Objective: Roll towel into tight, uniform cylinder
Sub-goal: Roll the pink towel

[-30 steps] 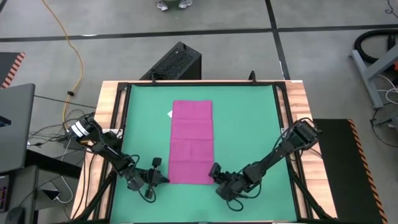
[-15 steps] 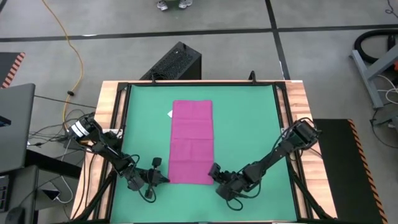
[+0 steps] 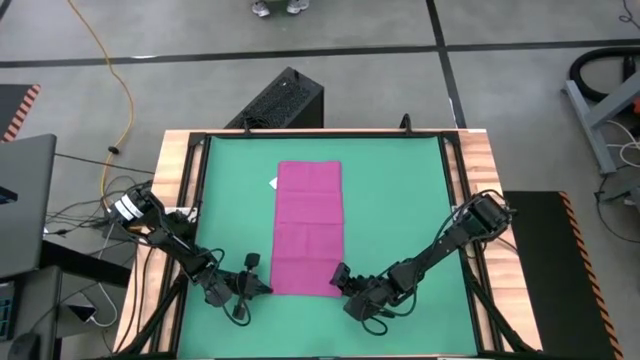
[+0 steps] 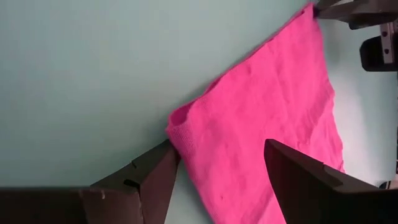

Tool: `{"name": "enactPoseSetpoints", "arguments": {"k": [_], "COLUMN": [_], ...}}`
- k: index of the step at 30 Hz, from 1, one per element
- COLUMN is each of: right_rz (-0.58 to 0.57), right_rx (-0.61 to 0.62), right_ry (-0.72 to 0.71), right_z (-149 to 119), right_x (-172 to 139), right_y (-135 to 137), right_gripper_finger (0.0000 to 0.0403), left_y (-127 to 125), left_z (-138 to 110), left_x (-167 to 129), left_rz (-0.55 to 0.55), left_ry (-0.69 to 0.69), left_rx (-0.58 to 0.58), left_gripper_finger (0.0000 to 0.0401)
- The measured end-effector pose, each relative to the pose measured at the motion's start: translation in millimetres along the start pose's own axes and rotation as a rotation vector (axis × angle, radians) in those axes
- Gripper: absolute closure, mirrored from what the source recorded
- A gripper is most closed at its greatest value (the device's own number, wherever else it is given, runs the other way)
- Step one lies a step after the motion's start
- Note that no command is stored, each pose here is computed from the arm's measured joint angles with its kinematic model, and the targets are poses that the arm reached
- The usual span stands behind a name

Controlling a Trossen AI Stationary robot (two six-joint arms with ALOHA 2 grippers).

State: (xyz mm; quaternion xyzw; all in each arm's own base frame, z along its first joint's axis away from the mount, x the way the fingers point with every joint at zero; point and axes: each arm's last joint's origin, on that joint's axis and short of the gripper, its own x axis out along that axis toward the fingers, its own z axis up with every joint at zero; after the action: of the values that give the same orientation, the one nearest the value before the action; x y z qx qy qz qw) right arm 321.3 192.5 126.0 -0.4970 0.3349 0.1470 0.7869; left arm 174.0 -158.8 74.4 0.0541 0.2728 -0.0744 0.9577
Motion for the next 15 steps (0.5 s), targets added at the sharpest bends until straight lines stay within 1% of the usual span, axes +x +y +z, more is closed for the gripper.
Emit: {"name": "enactPoseSetpoints", "arguments": {"k": [3, 6, 8, 12, 15], "right_rz": [0.001, -0.014, -0.014, -0.011, -0.017], "right_rx": [-0.001, 0.001, 0.017, 0.097, 0.13], "right_ry": [0.008, 0.021, 0.022, 0.03, 0.033], "right_z": [-0.6, -1.2, -1.5, -3.0, -2.9], "right_x": [3.4, 7.1, 9.7, 11.8, 11.8], "right_y": [2.6, 5.6, 7.7, 8.8, 8.6], "right_gripper_finger": [0.0143, 0.016, 0.0177, 0.0216, 0.0249], "left_y": [-0.1, -0.1, 0.0, -0.2, -0.2], "left_z": [0.1, 0.1, 0.0, 0.0, 0.0], "left_x": [0.0, 0.0, 0.0, 0.0, 0.0], "left_rz": [-0.001, -0.001, -0.002, -0.006, -0.008], "left_ry": [0.0, 0.0, 0.001, 0.002, 0.002], "left_rx": [-0.003, -0.003, -0.002, -0.002, -0.002], "left_gripper_finger": [0.0401, 0.0401, 0.0401, 0.0401, 0.0401]}}
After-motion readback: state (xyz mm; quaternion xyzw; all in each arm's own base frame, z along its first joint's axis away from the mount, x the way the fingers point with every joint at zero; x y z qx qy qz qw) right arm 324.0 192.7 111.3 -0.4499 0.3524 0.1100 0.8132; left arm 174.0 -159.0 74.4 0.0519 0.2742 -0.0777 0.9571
